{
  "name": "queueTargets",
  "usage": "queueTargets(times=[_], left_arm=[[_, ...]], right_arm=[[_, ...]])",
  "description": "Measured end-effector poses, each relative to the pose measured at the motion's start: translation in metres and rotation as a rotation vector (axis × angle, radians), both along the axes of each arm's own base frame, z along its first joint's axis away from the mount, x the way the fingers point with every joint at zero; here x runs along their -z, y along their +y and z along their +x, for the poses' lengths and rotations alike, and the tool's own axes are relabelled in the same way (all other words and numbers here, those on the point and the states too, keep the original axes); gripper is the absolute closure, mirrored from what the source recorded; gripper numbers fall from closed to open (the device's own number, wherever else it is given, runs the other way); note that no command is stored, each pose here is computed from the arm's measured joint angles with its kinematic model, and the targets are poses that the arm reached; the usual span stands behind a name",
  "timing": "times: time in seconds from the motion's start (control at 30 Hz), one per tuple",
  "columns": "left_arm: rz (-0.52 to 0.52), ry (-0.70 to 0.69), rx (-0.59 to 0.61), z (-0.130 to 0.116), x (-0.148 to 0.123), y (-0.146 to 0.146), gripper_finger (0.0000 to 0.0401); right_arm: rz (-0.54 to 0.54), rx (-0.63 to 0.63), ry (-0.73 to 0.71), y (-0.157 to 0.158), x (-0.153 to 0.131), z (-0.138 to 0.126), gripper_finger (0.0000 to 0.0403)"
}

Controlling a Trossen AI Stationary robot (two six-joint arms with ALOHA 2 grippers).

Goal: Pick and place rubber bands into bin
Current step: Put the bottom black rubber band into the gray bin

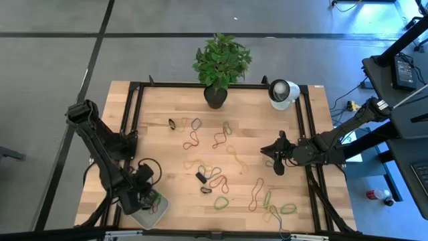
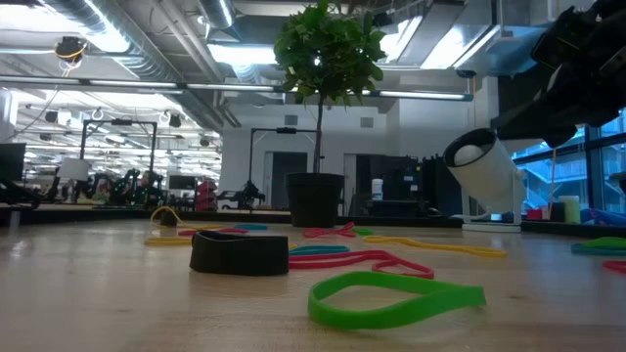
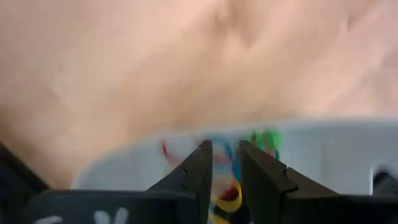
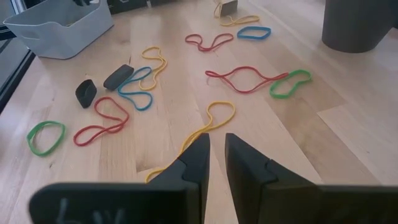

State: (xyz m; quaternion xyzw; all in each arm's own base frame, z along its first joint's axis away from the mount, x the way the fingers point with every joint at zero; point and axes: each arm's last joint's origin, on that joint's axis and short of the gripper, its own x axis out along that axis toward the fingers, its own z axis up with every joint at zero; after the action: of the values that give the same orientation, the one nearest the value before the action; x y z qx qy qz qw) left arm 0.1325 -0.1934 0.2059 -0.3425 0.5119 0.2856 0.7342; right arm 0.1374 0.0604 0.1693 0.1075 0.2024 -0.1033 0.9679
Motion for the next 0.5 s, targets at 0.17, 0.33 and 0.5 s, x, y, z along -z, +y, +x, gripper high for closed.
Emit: queueTargets(times=[0.17, 0.33, 0.5], left_arm=[[0.116, -0.048, 0.06, 0.019, -0.001, 0.016, 0.035], [0.21, -0.068, 0.224, 0.046, -0.002, 0.033, 0.0383], [0.238, -0.149, 0.374, 0.079, -0.006, 0.05, 0.0398]], right_arm=[[0.001, 0.0, -0.002, 0.0, 0.0, 0.0, 0.0348], [0.003, 0.0, -0.007, 0.0, -0.001, 0.0, 0.0348], [0.003, -0.001, -0.01, 0.0, -0.001, 0.0, 0.0348]])
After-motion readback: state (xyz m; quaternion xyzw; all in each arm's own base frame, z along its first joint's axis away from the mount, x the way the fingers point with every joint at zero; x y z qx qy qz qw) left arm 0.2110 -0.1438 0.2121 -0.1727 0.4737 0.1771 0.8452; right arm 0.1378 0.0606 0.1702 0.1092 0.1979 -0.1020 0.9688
